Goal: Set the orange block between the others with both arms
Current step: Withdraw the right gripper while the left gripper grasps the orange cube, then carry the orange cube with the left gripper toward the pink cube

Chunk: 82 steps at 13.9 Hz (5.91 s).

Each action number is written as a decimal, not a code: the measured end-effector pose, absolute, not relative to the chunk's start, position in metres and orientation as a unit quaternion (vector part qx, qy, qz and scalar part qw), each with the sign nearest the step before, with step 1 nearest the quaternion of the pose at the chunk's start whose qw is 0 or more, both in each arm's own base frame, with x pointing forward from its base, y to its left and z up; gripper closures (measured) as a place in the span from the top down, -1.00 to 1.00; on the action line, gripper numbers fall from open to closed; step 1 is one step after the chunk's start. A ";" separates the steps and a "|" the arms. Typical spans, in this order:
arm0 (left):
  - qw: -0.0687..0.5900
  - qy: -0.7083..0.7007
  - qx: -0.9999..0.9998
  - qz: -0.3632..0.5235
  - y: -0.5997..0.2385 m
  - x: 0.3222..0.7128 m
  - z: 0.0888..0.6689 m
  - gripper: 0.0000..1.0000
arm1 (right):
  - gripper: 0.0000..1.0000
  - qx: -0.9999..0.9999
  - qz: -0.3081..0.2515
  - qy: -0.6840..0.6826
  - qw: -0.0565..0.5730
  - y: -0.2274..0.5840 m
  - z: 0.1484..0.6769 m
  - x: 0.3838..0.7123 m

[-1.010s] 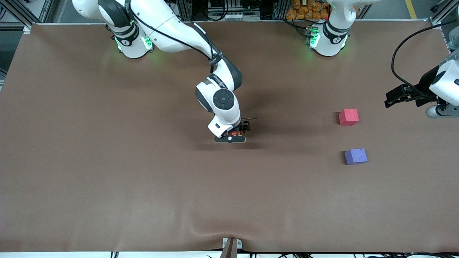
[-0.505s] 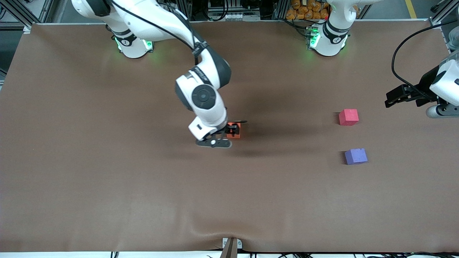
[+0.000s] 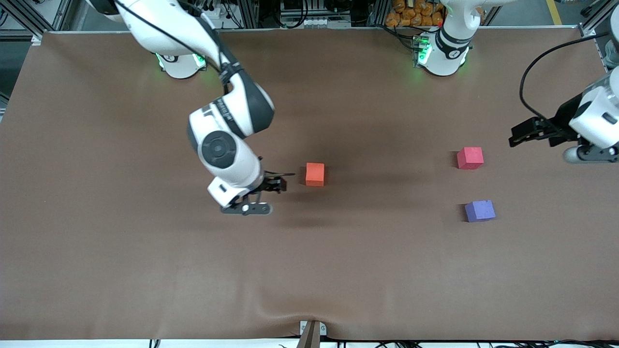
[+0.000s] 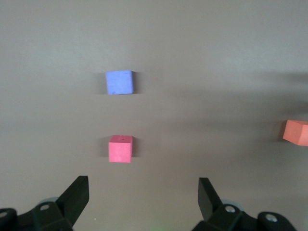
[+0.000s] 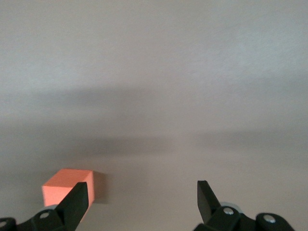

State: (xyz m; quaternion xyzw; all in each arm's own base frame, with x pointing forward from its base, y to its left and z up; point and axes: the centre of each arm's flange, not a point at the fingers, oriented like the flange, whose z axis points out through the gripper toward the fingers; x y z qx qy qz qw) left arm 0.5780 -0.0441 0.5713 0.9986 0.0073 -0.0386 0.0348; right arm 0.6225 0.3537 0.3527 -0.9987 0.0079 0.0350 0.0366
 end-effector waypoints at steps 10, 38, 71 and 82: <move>0.032 0.006 0.999 -0.037 -0.210 0.581 0.518 1.00 | 1.00 -0.996 0.021 -0.090 -0.013 0.274 0.356 0.645; 0.062 -0.009 0.998 -0.014 -0.500 0.508 0.259 1.00 | 1.00 -1.000 0.021 0.002 -0.002 -0.053 0.556 0.613; 0.045 -0.004 0.999 -0.018 -0.480 0.526 0.238 0.09 | 1.00 -0.997 0.045 0.066 0.015 -0.082 0.641 0.533; -0.015 0.105 0.994 -0.011 -0.273 0.603 0.302 0.09 | 1.00 -0.997 0.046 0.058 0.014 -0.074 0.639 0.536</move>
